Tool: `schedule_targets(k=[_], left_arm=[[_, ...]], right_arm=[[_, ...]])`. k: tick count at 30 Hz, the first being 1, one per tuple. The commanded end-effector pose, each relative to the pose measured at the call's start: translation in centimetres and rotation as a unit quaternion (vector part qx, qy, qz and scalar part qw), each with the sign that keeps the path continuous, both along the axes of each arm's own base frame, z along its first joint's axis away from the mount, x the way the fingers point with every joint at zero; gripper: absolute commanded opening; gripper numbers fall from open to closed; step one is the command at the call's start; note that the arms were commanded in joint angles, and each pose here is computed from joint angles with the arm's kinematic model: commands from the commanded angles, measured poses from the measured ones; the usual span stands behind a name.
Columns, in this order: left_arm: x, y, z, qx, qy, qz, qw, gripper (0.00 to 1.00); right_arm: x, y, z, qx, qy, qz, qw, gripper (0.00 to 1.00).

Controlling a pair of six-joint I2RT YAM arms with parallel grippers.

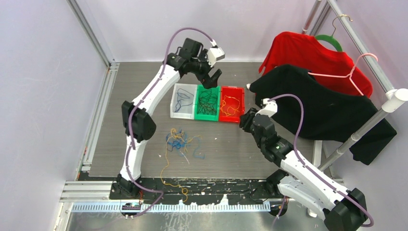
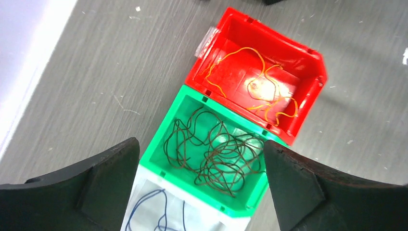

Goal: Untangle the cables
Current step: Place the cable in the bin.

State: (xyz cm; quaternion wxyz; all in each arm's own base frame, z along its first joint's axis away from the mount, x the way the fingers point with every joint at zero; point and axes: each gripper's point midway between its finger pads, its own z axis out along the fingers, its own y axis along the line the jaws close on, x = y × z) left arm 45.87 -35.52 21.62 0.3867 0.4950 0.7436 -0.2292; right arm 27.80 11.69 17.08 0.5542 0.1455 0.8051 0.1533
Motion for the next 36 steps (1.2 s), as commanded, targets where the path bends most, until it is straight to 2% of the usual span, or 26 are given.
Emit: schedule_targets(k=[1, 4, 8, 12, 15, 19, 23, 32, 36], left_arm=[[-3.6, 2.8, 7.7, -0.021, -0.027, 0.001, 0.999, 1.0], [-7.3, 6.3, 8.8, 0.006, -0.01, -0.011, 1.0, 1.0], [-12.2, 12.3, 4.8, 0.081, 0.03, -0.015, 0.996, 0.99], [-16.5, 17.4, 1.4, 0.098, 0.086, -0.003, 0.991, 0.93], [-19.7, 19.5, -1.4, 0.114, 0.122, -0.01, 0.986, 0.88], [-22.4, 20.1, -5.5, 0.119, 0.155, -0.014, 0.981, 0.81], [-22.7, 21.0, -9.4, 0.148, 0.172, 0.004, 0.974, 0.75], [-22.6, 21.0, -13.3, 0.188, 0.154, 0.005, 0.97, 0.81], [-20.2, 22.2, -15.4, 0.233, 0.106, 0.047, 0.965, 0.8]], right_arm=[[1.1, 2.8, 3.5, 0.012, -0.039, 0.065, 0.997, 0.45], [1.3, 4.9, 3.5, 0.02, -0.03, 0.112, 0.993, 0.5], [1.2, 8.1, 3.6, 0.042, -0.024, 0.187, 0.981, 0.51], [1.3, 9.5, 3.0, 0.055, -0.006, 0.209, 0.976, 0.51], [1.7, 9.5, 3.0, 0.052, -0.008, 0.204, 0.977, 0.5], [2.1, 9.4, 2.7, 0.047, -0.001, 0.195, 0.98, 0.47], [2.1, 9.2, 2.4, 0.05, 0.005, 0.188, 0.981, 0.45], [2.0, 8.7, 2.2, 0.046, 0.007, 0.178, 0.983, 0.41], [2.1, 8.6, 2.3, 0.048, 0.006, 0.172, 0.984, 0.4]])
